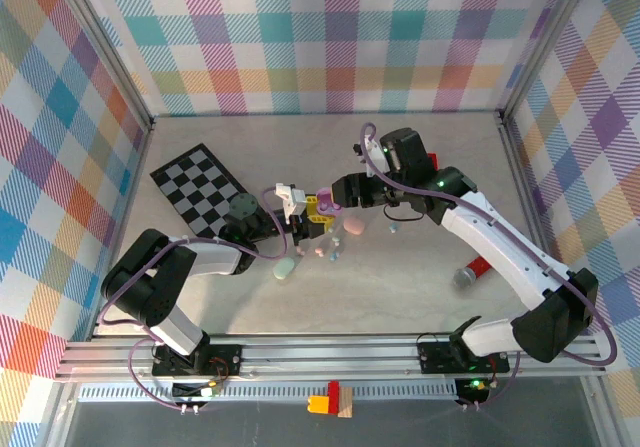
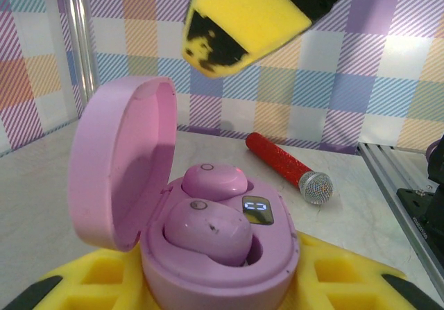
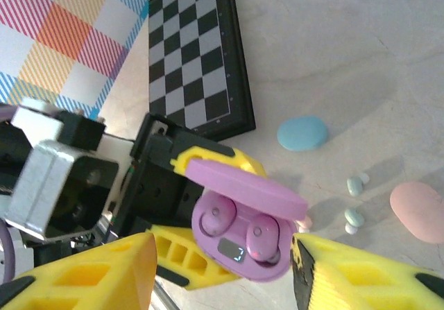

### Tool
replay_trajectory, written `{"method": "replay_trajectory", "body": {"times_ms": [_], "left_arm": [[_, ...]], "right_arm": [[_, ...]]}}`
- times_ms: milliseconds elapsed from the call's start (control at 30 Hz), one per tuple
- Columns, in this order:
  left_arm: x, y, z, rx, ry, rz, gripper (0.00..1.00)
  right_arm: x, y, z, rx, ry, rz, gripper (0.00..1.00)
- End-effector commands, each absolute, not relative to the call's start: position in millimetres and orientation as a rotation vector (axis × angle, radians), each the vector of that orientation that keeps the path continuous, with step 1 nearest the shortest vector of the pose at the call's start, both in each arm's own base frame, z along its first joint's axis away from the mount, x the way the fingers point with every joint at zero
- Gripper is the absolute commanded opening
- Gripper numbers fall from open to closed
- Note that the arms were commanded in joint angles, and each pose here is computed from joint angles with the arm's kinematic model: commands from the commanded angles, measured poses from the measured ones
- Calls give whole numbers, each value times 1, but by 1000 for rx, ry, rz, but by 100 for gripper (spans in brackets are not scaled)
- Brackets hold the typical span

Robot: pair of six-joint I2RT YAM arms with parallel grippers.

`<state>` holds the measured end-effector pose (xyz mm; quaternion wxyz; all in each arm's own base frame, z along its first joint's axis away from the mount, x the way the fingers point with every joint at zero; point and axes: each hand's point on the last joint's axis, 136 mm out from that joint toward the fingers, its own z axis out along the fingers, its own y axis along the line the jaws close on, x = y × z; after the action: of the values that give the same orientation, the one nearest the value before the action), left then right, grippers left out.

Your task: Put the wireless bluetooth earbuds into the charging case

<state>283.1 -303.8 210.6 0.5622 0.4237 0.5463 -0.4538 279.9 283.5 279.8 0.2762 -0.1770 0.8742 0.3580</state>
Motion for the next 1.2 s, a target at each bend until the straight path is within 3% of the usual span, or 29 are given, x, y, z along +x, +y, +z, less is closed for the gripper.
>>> {"method": "replay_trajectory", "body": {"times_ms": [0, 267, 633, 800, 933, 1167], "left_arm": [[278, -299, 222, 1022, 1209, -1033, 37], [282, -299, 224, 1029, 1213, -1002, 37], [296, -296, 236, 946, 1236, -974, 37], [294, -294, 245, 935, 1214, -970, 37], [292, -292, 257, 903, 1180, -990, 37], [289, -289, 283, 869, 1114, -1002, 37]], "right_arm": [[291, 298, 299, -499, 2293, 991, 52], [306, 319, 286, -562, 2358, 1008, 39], [290, 314, 285, -513, 2352, 1082, 37], [297, 296, 293, -346, 2306, 1054, 53], [293, 294, 297, -251, 2285, 1250, 68], [279, 305, 296, -173, 2276, 1555, 70]]}}
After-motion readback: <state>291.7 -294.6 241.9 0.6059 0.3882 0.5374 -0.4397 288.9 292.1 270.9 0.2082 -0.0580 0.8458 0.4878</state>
